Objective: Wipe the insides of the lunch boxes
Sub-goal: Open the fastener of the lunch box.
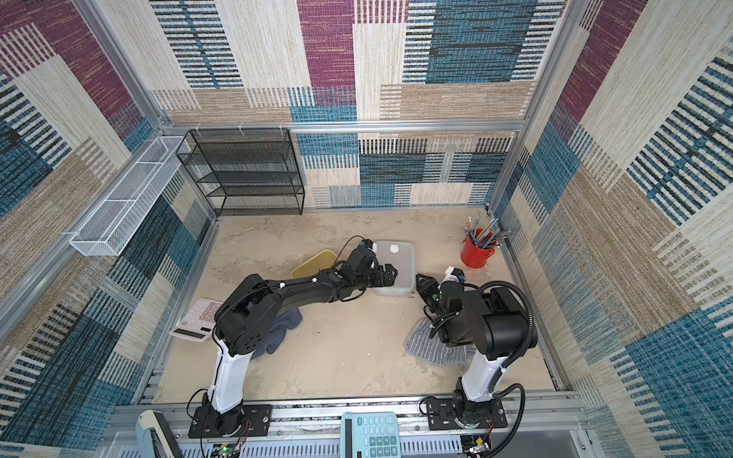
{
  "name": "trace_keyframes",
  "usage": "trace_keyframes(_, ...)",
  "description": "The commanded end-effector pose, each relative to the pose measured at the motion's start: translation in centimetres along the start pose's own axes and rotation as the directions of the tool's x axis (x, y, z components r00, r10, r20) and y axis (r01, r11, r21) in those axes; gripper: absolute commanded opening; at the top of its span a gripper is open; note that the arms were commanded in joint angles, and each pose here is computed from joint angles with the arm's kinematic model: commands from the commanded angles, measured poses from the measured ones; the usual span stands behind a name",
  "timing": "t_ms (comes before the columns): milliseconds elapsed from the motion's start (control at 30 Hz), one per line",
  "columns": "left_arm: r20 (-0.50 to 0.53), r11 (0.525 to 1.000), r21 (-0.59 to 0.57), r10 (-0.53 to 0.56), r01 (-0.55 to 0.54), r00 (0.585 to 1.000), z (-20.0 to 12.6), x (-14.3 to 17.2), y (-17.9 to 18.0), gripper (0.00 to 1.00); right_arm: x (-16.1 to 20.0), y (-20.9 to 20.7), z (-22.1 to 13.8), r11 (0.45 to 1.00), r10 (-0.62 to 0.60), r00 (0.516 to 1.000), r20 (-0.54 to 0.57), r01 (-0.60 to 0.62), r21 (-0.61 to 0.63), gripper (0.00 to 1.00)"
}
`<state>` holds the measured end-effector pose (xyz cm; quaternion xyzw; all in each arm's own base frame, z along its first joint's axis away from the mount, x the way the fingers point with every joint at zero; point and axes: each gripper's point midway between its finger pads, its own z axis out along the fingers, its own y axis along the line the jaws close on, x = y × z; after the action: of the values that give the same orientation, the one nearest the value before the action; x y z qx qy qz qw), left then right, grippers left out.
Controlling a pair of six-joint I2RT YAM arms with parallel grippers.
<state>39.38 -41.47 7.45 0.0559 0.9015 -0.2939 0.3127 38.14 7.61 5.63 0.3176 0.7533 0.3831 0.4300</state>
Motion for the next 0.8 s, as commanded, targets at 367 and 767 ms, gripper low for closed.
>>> trace_keyframes(367,-0.065,1.0,0.027,0.012,-0.01,0.998,-3.2,0.9,1.7,1.0,-1.0,1.6,-1.1,0.996,-0.093,0.995,0.024,0.093,0.009,0.74)
trace_keyframes(767,-0.118,0.995,0.097,0.0,0.011,0.993,-0.5,-0.1,1.5,0.97,-2.1,2.8,-1.0,0.973,-0.225,0.974,0.014,0.224,0.052,0.8)
